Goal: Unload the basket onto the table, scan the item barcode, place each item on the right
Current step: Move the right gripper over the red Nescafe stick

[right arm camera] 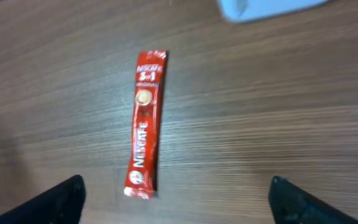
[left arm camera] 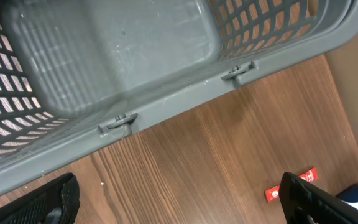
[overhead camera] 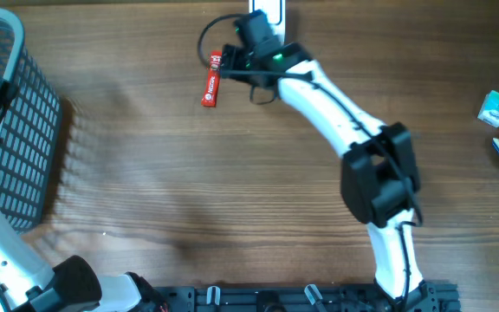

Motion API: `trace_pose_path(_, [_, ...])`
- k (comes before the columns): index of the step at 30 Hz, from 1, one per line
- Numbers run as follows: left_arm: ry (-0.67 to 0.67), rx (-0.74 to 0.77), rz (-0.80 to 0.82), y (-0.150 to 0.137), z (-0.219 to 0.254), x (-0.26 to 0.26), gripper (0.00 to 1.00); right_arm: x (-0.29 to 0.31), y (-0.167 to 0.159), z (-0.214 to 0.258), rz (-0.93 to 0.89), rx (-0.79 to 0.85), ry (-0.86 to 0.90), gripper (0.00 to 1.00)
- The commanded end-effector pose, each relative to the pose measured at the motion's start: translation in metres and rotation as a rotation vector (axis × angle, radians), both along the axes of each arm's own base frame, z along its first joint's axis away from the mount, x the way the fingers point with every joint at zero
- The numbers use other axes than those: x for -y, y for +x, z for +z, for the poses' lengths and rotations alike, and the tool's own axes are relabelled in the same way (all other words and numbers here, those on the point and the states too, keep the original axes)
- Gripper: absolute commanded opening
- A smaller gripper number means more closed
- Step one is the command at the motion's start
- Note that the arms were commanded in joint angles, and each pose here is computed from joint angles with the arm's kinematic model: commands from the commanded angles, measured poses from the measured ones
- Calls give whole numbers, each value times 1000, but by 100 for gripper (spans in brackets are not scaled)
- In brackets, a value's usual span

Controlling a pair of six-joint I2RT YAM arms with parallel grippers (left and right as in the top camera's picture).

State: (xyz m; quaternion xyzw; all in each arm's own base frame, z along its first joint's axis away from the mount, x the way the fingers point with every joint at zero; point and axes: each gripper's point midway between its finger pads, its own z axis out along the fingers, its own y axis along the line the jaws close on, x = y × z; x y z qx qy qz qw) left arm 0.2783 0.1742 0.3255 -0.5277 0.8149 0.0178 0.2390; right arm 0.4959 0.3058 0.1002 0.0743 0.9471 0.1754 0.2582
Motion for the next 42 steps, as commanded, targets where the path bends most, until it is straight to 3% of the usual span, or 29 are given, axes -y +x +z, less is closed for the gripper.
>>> trace_pose_path(1, [2,2,16,0,0,-3,100,-19,-1,-26,-66,18,-22,86])
trace_pose_path(8, [2,2,16,0,0,-3,100,-64,-1,-42,-29,117,-7,70])
trace_pose_path(28, [2,2,16,0,0,-3,100,-64,-10,-108,-29,79,-113,64])
trace_pose_path(31, [2,2,16,0,0,-3,100,-62,-13,-114,-28,63,-126,49])
trace_pose_path(35, [2,2,16,0,0,-3,100,-57,-14,-117,-32,61,-154,20])
trace_pose_path(40, [2,2,16,0,0,-3,100,-54,-15,-118,32,75,-212,17])
trace_pose_path(42, [2,2,16,0,0,-3,100,-47,-16,-120,29,70,-254,4])
